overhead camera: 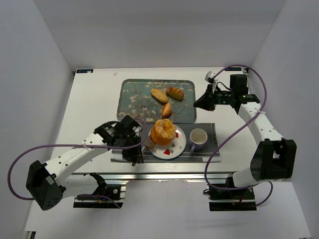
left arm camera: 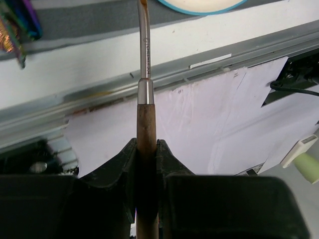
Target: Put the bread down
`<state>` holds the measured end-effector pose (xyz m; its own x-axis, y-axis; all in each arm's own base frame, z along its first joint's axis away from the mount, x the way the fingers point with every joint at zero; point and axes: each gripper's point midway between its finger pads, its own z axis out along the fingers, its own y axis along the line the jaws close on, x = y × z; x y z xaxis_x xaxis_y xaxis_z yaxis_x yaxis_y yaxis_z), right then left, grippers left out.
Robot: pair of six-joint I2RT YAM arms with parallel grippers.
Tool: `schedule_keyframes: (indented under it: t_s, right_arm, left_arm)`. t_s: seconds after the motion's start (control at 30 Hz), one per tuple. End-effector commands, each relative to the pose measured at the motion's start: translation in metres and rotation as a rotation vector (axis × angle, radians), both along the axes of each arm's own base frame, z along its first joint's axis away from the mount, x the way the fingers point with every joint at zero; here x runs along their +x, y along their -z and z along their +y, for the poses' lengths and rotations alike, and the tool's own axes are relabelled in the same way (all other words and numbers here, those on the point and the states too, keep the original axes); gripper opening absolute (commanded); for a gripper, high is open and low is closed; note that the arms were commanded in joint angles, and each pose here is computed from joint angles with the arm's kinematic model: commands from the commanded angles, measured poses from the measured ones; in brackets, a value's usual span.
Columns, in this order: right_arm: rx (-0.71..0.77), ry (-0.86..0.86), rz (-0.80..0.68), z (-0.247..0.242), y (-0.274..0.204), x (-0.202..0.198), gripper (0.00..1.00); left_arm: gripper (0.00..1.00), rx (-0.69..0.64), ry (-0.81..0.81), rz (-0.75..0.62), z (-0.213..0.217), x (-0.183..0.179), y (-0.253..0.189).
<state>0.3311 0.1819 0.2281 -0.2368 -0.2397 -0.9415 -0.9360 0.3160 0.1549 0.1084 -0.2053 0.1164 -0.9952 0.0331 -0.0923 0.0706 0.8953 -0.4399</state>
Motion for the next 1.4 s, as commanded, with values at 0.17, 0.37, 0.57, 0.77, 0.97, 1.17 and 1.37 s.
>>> schedule_keyframes:
  t_s: [0.17,0.37,0.57,0.77,0.97,1.17,1.37]
  right_arm:
    - [0.021,-0.016,-0.044,0.0,-0.014,-0.003,0.18]
    - [0.026,-0.018,-0.047,0.0,-0.015,-0.003,0.18]
    - [0.028,-0.02,-0.044,0.001,-0.015,-0.004,0.18]
    - [0.033,-0.025,-0.032,0.001,-0.012,-0.005,0.18]
    - [0.044,-0.033,-0.025,0.003,-0.016,-0.005,0.18]
    - [0.044,-0.052,-0.037,0.003,-0.021,-0.01,0.18]
    - [0.052,-0.058,-0.034,0.003,-0.023,-0.011,0.18]
  left_arm:
    - [0.0,0.103,0.021,0.134,0.022,-0.031,-0.027]
    - [0.0,0.123,-0.002,0.214,0.042,-0.06,-0.035]
    - [0.0,0.064,-0.214,0.129,0.051,-0.058,-0.056]
    - [0.0,-0.12,-0.5,-0.145,0.052,-0.009,-0.108]
    - [0.0,0.033,-0.563,-0.39,0.049,0.076,-0.095]
    - [0.0,-0.03,-0.628,-0.494,0.119,0.186,-0.083]
    - [0.0,-0.047,-0.551,-0.475,0.186,0.223,-0.031]
